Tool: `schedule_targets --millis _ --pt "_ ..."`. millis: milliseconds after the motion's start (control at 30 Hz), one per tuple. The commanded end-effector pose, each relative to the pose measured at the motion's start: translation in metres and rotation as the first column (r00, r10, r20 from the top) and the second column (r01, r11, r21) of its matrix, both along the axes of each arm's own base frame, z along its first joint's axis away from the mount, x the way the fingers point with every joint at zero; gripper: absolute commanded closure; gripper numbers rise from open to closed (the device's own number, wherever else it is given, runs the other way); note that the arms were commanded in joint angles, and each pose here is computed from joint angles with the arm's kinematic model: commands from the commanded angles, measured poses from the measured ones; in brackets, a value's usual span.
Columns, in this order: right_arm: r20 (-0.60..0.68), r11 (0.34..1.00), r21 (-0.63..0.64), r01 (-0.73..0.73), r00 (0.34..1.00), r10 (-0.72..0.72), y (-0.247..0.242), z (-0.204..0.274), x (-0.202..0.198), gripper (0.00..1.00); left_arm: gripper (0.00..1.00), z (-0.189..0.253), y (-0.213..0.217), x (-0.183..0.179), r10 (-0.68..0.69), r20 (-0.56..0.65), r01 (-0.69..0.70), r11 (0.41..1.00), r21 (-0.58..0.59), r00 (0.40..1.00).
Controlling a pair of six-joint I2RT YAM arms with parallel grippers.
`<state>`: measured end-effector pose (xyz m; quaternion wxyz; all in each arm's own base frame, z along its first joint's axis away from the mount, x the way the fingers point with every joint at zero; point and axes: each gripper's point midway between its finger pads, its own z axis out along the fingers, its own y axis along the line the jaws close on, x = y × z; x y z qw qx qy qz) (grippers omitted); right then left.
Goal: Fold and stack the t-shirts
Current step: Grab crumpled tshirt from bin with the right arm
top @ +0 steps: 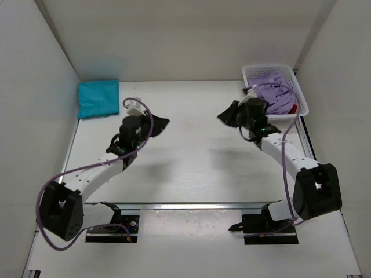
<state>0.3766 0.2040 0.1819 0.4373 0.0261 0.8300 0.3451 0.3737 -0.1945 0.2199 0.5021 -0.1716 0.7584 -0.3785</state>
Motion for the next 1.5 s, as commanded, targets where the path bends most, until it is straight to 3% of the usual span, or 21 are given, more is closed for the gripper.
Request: schedule_targets --millis 0,133,233,300,433,500,567,633,667,867,1067,1167,1233,1267,1333,1467 --pt "0.102 0.951 -0.094 0.294 0.953 -0.284 -0.096 0.045 0.045 1.00 0.93 -0.049 -0.022 -0.047 -0.085 -0.045 0.091 0.986 0.142 0.995" --pt "0.090 0.819 -0.207 0.535 0.844 -0.528 -0.211 0.042 0.077 1.00 0.92 -0.073 -0.056 -0.094 -0.249 -0.089 0.258 0.958 0.127 0.965" --pt "0.053 0.776 -0.218 0.592 0.801 -0.596 -0.262 0.042 0.102 1.00 0.88 -0.082 -0.063 -0.116 -0.322 -0.085 0.330 0.938 0.106 0.943" --pt "-0.014 0.789 -0.264 0.554 0.816 -0.578 -0.273 0.018 0.121 1.00 0.86 -0.086 -0.060 -0.116 -0.342 -0.096 0.351 0.931 0.099 0.935" --pt "0.021 0.823 -0.288 0.490 0.862 -0.506 -0.284 0.034 0.173 0.97 0.78 -0.084 -0.058 -0.122 -0.381 -0.086 0.388 0.918 0.085 0.921" --pt "-0.036 0.835 -0.319 0.448 0.875 -0.483 -0.291 0.012 0.189 0.84 0.76 -0.086 -0.055 -0.121 -0.374 -0.089 0.382 0.919 0.094 0.923" --pt "0.018 0.841 -0.327 0.430 0.893 -0.450 -0.295 0.029 0.216 0.65 0.74 -0.087 -0.056 -0.124 -0.385 -0.086 0.392 0.916 0.088 0.919" --pt "-0.042 0.838 -0.363 0.407 0.891 -0.452 -0.301 0.003 0.227 0.57 0.74 -0.090 -0.051 -0.121 -0.371 -0.087 0.377 0.923 0.072 0.925" --pt "-0.001 0.834 -0.356 0.421 0.893 -0.451 -0.307 0.020 0.235 0.54 0.73 -0.088 -0.050 -0.120 -0.371 -0.081 0.376 0.924 0.069 0.925" --pt "-0.056 0.868 -0.328 0.372 0.910 -0.411 -0.299 -0.016 0.249 0.52 0.73 -0.100 -0.044 -0.114 -0.345 -0.116 0.354 0.933 0.067 0.931" --pt "-0.077 0.883 -0.334 0.331 0.924 -0.375 -0.288 -0.029 0.252 0.57 0.73 -0.105 -0.043 -0.114 -0.344 -0.131 0.354 0.933 0.062 0.930" --pt "-0.071 0.903 -0.298 0.310 0.936 -0.345 -0.280 -0.023 0.253 0.67 0.73 -0.104 -0.044 -0.114 -0.340 -0.128 0.350 0.935 0.058 0.931" --pt "-0.076 0.904 -0.284 0.320 0.932 -0.353 -0.281 -0.020 0.253 0.92 0.73 -0.103 -0.043 -0.114 -0.341 -0.126 0.349 0.935 0.056 0.932" --pt "-0.068 0.903 -0.274 0.329 0.931 -0.360 -0.279 -0.011 0.253 1.00 0.73 -0.104 -0.043 -0.114 -0.338 -0.127 0.347 0.936 0.058 0.933" --pt "-0.028 0.899 -0.263 0.349 0.929 -0.369 -0.276 0.014 0.255 1.00 0.72 -0.103 -0.042 -0.115 -0.331 -0.127 0.340 0.939 0.060 0.935" --pt "0.164 0.920 -0.194 0.341 0.936 -0.312 -0.251 0.124 0.240 1.00 0.72 -0.101 -0.039 -0.112 -0.327 -0.122 0.334 0.942 0.043 0.937"
